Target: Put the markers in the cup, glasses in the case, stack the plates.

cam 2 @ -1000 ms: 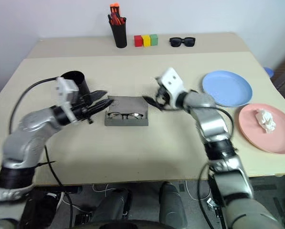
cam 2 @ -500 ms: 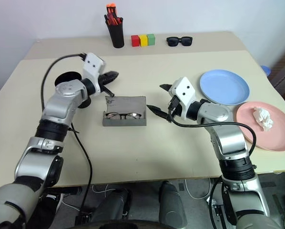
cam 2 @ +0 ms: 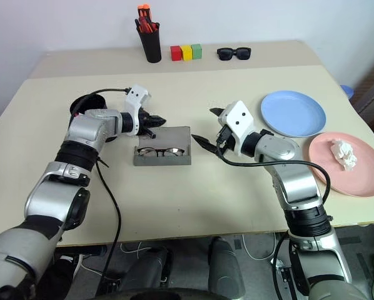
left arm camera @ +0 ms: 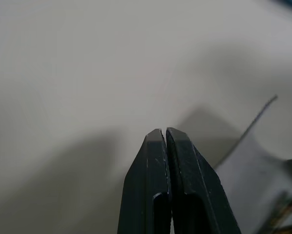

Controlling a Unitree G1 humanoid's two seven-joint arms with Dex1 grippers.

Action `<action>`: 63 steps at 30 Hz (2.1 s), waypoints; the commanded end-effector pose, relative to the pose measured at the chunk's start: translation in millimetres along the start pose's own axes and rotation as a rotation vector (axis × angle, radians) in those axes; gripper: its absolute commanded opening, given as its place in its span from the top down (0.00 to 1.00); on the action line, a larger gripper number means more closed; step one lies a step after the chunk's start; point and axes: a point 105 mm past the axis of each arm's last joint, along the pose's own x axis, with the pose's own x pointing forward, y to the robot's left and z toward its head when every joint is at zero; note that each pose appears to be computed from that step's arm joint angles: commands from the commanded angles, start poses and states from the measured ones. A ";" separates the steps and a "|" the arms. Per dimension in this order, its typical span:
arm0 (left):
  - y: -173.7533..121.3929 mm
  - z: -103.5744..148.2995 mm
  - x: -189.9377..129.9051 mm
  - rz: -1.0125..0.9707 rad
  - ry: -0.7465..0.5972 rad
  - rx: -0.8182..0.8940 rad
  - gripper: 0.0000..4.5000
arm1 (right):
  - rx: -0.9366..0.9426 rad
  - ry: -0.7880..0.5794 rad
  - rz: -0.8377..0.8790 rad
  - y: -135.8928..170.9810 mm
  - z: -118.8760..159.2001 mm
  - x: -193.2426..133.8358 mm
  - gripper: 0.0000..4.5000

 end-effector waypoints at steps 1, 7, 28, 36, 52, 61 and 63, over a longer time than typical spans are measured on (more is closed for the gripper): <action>-8.5 -1.8 -10.6 -0.053 0.009 -0.064 0.99 | -0.047 -0.052 -0.010 -1.5 15.4 2.8 0.00; -23.0 -6.7 -25.5 -0.111 0.034 -0.116 0.99 | -0.072 -0.048 -0.012 -1.1 14.2 6.8 0.00; -55.3 43.7 -81.6 -0.121 -0.415 0.130 0.87 | -0.107 0.005 -0.134 -37.7 4.9 6.9 0.00; -83.8 57.6 -109.6 -0.400 -0.541 0.244 0.01 | -0.070 0.198 -0.525 -117.8 -25.1 -52.8 0.00; -72.6 40.8 -94.1 -0.487 -0.492 0.227 0.01 | 0.055 0.390 -0.594 -90.9 -44.2 -140.6 0.00; -78.0 46.2 -83.4 -0.540 -0.524 0.249 0.01 | 0.082 0.474 -0.667 -80.7 -52.3 -163.9 0.00; -78.5 44.0 -84.5 -0.562 -0.535 0.262 0.01 | 0.116 0.519 -0.748 -83.2 -59.6 -178.0 0.00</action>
